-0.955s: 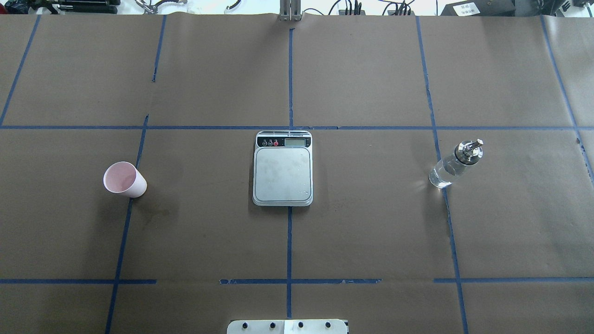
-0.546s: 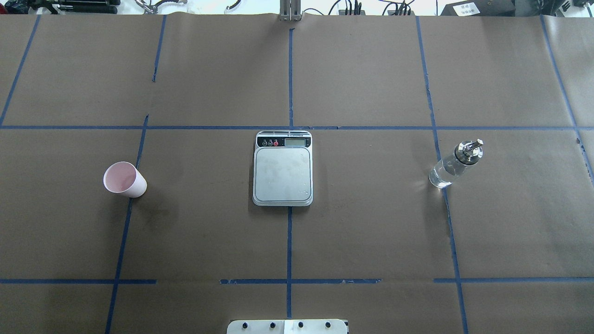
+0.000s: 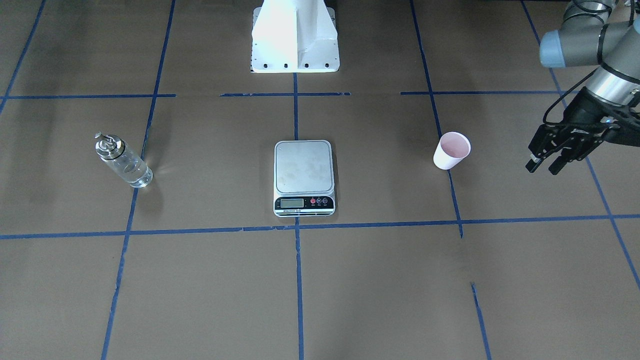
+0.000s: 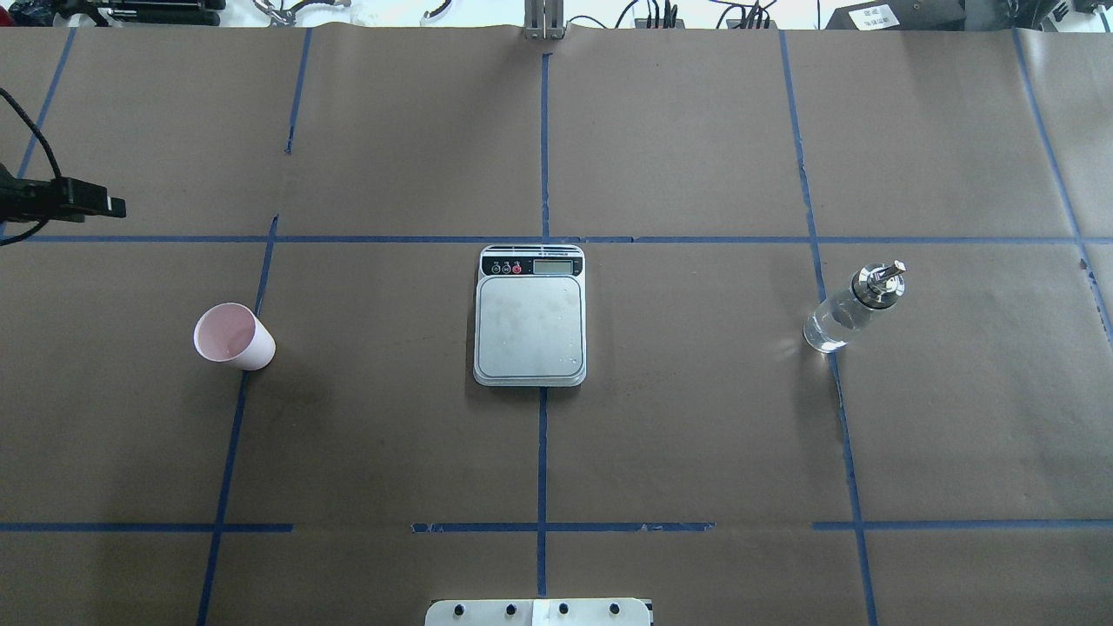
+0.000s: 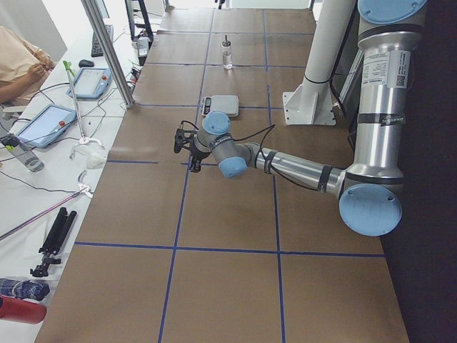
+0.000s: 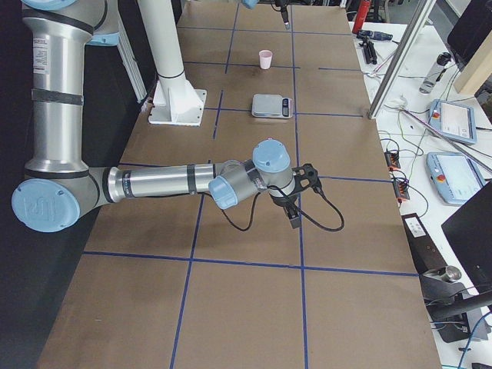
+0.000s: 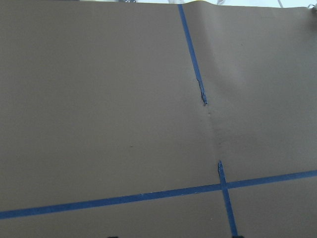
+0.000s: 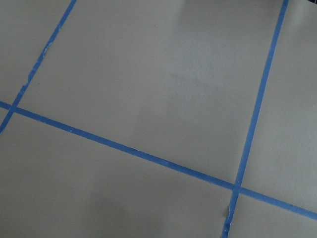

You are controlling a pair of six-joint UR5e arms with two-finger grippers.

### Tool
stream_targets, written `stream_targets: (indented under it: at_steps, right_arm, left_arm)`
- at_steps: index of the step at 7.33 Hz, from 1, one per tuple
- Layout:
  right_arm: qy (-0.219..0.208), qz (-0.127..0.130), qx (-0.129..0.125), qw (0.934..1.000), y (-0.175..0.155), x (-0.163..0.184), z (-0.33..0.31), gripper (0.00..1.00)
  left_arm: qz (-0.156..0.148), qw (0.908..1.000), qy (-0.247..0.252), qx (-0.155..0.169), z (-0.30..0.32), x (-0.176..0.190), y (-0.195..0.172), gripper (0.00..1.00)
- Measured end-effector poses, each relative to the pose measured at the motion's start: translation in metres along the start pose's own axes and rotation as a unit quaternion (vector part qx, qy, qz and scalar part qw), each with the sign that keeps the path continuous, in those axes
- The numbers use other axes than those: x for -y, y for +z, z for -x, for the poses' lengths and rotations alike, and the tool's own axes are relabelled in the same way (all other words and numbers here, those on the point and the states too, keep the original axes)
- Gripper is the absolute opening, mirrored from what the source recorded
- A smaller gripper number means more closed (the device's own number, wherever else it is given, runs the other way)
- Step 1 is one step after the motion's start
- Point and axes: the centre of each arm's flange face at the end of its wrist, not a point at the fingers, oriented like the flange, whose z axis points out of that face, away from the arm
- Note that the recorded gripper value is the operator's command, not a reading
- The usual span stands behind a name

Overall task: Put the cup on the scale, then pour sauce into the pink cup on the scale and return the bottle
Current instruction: 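Reach the left gripper to the pink paper cup and grasp it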

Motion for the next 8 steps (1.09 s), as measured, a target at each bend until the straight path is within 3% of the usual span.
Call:
stream_targets:
  at_steps: [3,8]
  right_arm:
    - [0.002,0.001,-0.001,1.0,0.001,-0.001,-0.001,1.0]
    - [0.004,0.003,-0.001,1.0,0.002,-0.005,-0.002,1.0]
  left_arm:
    - [0.025,0.9996,0.008,-0.004,-0.046,-0.049,0.032,0.65]
    - [0.051,0.998,0.038,0.001,-0.072,-0.096,0.057,0.59]
